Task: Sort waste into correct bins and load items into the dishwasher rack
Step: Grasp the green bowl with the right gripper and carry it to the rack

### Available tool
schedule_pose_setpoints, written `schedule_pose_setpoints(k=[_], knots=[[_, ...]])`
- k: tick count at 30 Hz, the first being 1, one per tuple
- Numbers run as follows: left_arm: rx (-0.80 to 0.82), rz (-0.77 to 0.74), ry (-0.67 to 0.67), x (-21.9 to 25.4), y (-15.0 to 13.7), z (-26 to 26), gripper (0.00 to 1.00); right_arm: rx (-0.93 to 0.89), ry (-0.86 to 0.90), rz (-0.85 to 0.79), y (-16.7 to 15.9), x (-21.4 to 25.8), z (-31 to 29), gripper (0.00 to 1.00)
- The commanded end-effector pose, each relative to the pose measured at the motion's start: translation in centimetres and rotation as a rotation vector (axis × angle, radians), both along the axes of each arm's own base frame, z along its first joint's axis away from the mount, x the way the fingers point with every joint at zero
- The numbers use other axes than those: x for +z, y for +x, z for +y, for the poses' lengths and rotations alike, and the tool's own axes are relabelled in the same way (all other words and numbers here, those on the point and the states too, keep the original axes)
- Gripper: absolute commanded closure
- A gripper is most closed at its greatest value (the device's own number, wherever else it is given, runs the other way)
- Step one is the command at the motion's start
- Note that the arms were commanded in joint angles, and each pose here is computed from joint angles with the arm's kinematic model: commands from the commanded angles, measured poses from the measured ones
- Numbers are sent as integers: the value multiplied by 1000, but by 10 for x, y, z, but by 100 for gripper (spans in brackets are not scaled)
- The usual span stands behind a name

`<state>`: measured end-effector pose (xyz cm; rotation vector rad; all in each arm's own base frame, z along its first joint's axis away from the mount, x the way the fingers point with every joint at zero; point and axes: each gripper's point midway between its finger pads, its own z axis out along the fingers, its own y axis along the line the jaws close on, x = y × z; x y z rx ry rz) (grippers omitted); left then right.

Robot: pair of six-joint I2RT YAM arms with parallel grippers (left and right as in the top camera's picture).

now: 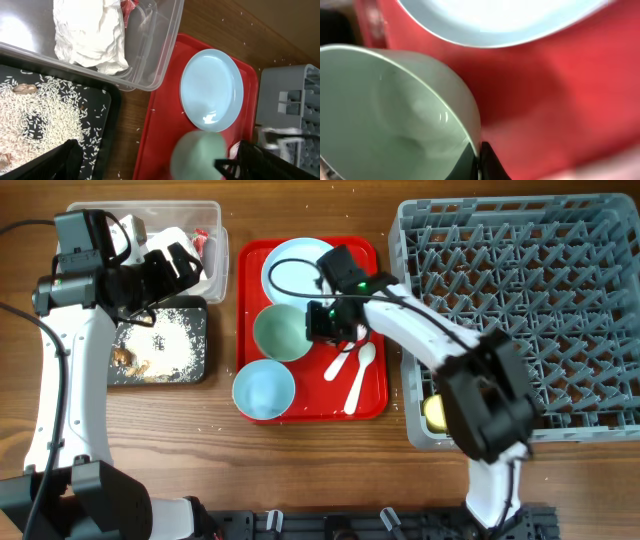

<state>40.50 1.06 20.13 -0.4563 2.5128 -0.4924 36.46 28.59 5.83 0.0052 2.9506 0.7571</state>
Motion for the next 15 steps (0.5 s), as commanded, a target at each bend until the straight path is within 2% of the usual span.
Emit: schedule_pose_setpoints(k=[1, 4, 6, 8, 14, 15], knots=[[4, 0, 7, -1, 2, 3, 0, -214, -102, -357, 41, 126, -83, 96], [4, 0, 7, -1, 2, 3, 0, -567, -430, -628, 41, 212, -212, 96], [4, 0, 7, -1, 2, 3, 0, -730, -652, -732, 30, 242, -265, 96], [4, 0, 7, -1, 2, 3, 0, -809, -930, -790, 28, 256, -301, 96], [4, 0, 7, -1, 2, 3, 0, -599, -1436, -756, 84, 216, -309, 96], [4, 0, 7, -1, 2, 3, 0, -546, -1465, -748, 95, 206, -305, 96]])
